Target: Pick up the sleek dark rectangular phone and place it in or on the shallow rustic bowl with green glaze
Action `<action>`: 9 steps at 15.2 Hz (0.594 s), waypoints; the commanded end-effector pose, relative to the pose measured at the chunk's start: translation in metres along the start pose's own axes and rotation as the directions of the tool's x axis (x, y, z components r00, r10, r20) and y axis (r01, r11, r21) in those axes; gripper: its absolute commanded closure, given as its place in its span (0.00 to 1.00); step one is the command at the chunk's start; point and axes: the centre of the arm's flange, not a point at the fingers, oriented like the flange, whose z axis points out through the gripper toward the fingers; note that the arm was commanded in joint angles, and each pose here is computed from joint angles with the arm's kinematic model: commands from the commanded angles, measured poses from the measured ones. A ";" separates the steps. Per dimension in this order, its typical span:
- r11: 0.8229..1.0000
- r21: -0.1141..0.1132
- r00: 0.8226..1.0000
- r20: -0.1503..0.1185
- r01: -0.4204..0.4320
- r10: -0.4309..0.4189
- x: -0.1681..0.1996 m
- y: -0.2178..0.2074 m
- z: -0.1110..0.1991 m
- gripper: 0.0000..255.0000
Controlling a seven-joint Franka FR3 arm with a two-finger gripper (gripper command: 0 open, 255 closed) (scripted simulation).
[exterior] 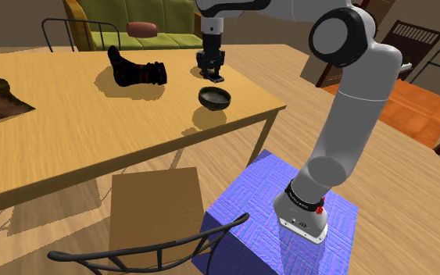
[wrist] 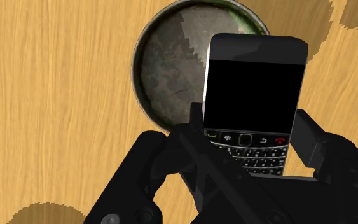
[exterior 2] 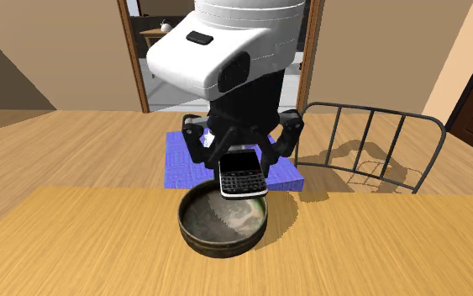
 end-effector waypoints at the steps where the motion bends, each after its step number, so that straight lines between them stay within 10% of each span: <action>1: 1.000 0.001 1.000 0.000 0.001 -0.001 -0.019 0.021 0.005 1.00; 9: 1.000 0.001 1.000 0.000 0.001 -0.001 -0.016 0.027 0.042 1.00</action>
